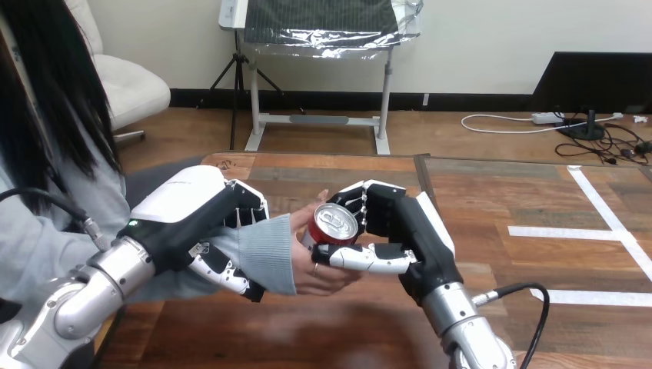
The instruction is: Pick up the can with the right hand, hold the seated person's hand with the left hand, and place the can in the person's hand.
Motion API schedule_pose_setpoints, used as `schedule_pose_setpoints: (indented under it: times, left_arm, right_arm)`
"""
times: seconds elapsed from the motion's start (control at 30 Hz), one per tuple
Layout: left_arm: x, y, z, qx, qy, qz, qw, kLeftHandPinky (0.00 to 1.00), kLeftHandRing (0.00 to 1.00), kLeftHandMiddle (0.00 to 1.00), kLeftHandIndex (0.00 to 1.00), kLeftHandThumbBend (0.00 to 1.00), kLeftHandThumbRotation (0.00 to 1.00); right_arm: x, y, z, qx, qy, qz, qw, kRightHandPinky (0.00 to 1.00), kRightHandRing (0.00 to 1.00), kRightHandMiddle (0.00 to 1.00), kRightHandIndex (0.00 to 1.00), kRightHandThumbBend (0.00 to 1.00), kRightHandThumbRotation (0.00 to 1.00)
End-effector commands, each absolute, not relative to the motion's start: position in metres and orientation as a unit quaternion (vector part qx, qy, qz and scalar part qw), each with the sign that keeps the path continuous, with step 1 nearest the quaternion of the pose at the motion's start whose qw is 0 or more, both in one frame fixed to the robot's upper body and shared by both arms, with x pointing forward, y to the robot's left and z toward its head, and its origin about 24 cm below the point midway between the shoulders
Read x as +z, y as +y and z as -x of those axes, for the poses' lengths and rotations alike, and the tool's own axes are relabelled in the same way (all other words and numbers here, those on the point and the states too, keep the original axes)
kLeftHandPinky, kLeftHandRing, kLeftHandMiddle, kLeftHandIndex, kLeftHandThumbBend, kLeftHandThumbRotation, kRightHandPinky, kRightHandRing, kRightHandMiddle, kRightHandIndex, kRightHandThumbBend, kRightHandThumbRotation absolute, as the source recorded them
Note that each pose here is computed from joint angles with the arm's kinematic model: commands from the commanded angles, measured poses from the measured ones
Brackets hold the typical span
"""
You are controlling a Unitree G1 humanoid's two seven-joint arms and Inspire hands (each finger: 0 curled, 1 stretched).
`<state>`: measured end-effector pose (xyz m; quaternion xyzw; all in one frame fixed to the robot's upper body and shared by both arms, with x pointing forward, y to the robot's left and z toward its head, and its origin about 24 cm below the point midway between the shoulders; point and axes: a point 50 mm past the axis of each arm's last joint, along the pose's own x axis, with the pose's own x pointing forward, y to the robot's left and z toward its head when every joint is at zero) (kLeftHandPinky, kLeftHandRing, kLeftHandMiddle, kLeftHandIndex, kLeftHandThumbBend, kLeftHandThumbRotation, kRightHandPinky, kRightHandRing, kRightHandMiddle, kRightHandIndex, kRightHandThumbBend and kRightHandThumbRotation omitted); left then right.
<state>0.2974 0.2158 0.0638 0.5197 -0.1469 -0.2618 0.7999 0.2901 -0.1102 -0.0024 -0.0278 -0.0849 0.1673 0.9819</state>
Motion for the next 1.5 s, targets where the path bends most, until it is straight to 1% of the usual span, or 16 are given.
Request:
schedule_pose_setpoints:
  times: [0.0,0.37,0.7,1.1,1.47]
  left_arm:
    - [0.114,0.197,-0.315,-0.219,-0.253,-0.499,0.799,0.24,0.29,0.36,0.37,0.95,0.00]
    - [0.115,0.193,-0.316,-0.222,-0.253,-0.497,0.800,0.24,0.29,0.36,0.37,0.95,0.00]
    - [0.111,0.192,-0.316,-0.224,-0.246,-0.490,0.806,0.25,0.30,0.37,0.38,0.96,0.00]
    - [0.107,0.191,-0.316,-0.229,-0.246,-0.489,0.805,0.24,0.29,0.36,0.37,0.96,0.00]
    - [0.104,0.191,-0.314,-0.228,-0.246,-0.488,0.806,0.25,0.30,0.37,0.38,0.95,0.00]
  right_arm:
    - [0.019,-0.096,-0.300,0.177,-0.138,0.023,0.974,0.32,0.37,0.45,0.49,0.83,0.00]
    - [0.018,-0.089,-0.298,0.177,-0.138,0.024,0.974,0.32,0.36,0.44,0.48,0.84,0.00]
    - [0.020,-0.087,-0.298,0.174,-0.141,0.017,0.975,0.31,0.36,0.44,0.48,0.84,0.00]
    - [0.024,-0.089,-0.299,0.164,-0.156,0.024,0.974,0.32,0.36,0.44,0.48,0.84,0.00]
    - [0.024,-0.093,-0.301,0.157,-0.151,0.030,0.976,0.32,0.36,0.43,0.49,0.83,0.00]
